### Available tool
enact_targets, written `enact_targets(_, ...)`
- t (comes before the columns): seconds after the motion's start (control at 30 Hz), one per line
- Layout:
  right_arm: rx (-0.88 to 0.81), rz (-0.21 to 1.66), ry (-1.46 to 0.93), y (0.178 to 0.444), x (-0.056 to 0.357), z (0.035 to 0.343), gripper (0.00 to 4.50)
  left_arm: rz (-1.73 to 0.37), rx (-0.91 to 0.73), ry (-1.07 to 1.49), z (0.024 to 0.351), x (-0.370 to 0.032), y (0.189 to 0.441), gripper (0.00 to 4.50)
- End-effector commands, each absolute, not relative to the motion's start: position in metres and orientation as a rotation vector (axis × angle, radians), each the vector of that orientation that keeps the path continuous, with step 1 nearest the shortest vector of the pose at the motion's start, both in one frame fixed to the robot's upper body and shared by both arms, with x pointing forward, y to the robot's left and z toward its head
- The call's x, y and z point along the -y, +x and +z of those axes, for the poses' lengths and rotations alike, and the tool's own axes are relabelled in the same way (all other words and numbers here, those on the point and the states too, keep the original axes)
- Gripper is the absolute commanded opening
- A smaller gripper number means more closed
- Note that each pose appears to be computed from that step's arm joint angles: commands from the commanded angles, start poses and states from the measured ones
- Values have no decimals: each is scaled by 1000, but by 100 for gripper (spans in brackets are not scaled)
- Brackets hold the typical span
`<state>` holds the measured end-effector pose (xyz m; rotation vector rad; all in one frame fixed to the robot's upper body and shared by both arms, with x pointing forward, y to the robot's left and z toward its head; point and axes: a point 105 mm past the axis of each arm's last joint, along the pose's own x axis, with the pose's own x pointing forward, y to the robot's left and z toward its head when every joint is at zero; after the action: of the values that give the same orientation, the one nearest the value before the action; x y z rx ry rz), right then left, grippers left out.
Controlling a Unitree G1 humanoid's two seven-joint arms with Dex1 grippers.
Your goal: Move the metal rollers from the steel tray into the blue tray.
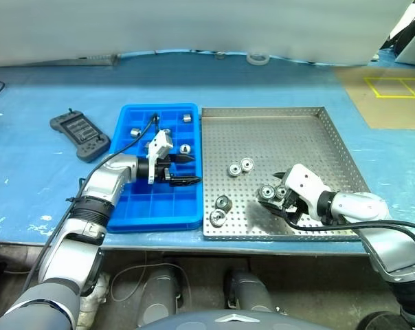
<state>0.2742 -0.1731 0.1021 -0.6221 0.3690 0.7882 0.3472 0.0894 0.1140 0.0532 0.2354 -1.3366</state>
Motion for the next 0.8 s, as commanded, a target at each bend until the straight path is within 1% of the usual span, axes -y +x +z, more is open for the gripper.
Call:
enact_targets(0.03,-327,760,-654,276,177,115,450,-1418,-129,38,154,-70,345,448)
enact_targets(0.1,-328,755,-651,276,178,115,450,-1449,-109,8,170,-61,345,448)
enact_targets(0.2,-342,741,-645,274,182,112,450,-1485,-100,18,178,-46,344,448)
enact_targets(0.4,-380,705,-641,268,195,105,450,-1543,-83,-1,175,-19,316,448)
enact_targets(0.5,-385,676,-636,263,203,108,450,-1571,-107,29,167,-13,309,448)
enact_targets(0.63,-369,627,-629,261,214,117,450,-1595,-134,73,157,0,314,448)
enact_targets(0.8,-300,535,-580,262,227,136,450,-1585,-132,121,145,21,329,448)
